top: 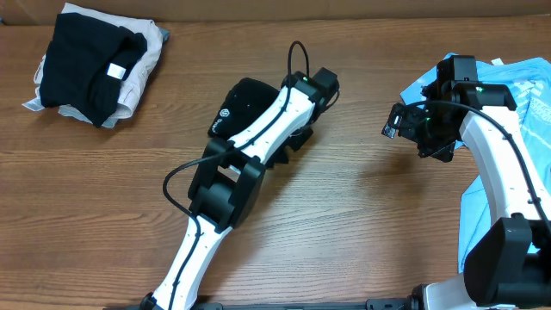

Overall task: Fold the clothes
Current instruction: 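Grasp the folded polo with the left gripper and lift it, then carry the polo left and place it on the folded stack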

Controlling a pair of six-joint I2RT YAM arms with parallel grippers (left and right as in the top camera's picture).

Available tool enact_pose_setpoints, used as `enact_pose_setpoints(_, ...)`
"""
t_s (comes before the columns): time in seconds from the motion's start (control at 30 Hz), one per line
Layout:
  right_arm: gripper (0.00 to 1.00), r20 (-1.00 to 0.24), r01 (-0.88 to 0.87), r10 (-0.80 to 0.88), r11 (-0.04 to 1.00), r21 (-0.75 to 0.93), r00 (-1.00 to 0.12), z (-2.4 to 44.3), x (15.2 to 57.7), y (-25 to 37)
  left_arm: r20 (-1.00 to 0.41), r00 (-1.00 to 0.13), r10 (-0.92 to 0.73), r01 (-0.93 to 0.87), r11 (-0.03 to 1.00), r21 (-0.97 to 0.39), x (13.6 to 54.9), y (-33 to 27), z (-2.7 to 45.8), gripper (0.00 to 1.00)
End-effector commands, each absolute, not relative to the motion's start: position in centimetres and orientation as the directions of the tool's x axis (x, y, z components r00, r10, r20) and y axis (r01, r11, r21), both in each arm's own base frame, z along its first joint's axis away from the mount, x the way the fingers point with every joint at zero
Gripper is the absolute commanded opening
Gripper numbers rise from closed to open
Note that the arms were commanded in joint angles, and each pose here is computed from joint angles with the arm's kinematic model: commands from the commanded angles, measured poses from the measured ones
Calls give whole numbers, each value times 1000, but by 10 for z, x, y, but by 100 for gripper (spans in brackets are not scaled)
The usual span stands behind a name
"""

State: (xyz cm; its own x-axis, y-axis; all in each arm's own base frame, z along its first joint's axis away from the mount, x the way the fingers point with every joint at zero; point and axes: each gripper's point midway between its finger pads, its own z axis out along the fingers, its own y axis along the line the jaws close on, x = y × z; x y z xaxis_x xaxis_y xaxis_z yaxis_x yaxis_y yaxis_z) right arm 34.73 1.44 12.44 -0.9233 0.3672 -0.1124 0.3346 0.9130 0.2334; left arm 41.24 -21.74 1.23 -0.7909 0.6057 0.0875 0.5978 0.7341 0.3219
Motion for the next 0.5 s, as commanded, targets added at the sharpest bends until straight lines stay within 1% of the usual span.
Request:
enact_pose_setpoints(0.0,100,-142,331,368,915,231,-919,132,351,11,133,-849,512,525,786,328,426,-184,5,4)
enact_pose_setpoints(0.1,100,-144,330,368,915,231,-919,132,351,11,77,-871,486,482,812,329,443,-176,44,4)
enact_pose_setpoints(0.2,100,-151,329,368,915,234,-917,133,353,11,-7,-890,456,430,842,325,460,-167,88,4)
enact_pose_setpoints(0.33,100,-157,327,368,915,235,-917,133,354,11,-170,-899,403,344,892,293,480,-153,149,4)
enact_pose_setpoints(0.47,100,-159,325,366,916,235,-917,133,355,11,-332,-878,344,276,931,238,493,-141,199,4)
